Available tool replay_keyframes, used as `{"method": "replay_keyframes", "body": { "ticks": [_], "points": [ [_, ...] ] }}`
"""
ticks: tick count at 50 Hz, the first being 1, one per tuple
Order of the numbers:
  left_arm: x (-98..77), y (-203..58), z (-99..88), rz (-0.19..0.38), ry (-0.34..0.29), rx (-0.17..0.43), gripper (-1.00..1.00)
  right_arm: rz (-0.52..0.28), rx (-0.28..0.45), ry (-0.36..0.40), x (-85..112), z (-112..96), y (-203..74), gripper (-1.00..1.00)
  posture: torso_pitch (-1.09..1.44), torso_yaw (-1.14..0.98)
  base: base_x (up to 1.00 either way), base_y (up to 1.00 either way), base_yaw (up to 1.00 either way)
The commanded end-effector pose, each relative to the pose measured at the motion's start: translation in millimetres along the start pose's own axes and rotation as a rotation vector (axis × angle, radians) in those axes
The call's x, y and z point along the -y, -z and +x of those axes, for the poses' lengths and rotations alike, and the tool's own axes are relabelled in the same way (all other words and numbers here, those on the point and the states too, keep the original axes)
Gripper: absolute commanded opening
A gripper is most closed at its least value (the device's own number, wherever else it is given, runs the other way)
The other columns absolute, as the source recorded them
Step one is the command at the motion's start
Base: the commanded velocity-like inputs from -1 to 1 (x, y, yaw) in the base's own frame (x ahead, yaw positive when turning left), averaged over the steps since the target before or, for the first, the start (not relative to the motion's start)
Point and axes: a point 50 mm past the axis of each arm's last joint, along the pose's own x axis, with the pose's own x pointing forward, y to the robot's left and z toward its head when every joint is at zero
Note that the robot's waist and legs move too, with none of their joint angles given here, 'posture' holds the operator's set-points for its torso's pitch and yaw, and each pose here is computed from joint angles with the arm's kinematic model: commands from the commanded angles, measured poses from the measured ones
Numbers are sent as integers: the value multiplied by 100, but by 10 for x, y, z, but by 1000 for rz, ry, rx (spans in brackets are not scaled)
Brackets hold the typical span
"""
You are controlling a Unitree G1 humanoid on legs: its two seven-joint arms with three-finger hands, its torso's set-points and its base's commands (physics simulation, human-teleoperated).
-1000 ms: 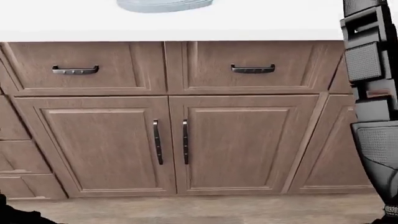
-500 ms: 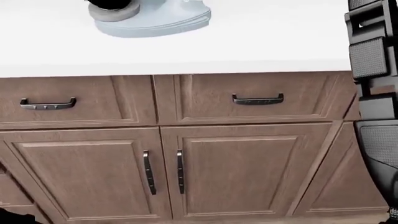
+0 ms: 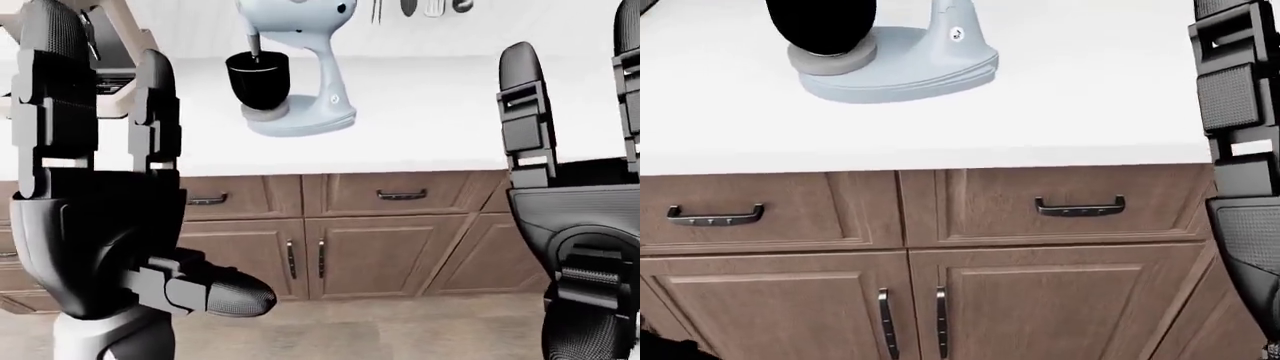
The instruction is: Open the stand mixer head.
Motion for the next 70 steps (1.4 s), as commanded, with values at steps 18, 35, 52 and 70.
{"method": "replay_keyframes", "body": {
  "ticks": [18,35,52,70],
  "points": [
    [35,-90,3,7,25,59,100,-9,47,-38,-54,-3,-65,100,0,0,32,1,0],
    [38,-92,9,6,26,60,100,-19,35,-46,-61,-10,-43,100,0,0,15,0,0],
    [35,-102,13,4,20,66,100,-7,39,-52,-70,-21,-44,100,0,0,0,0,0],
    [35,-92,16,15,23,59,100,-11,23,-56,-71,-34,-13,100,-8,0,0,0,0]
  ]
}}
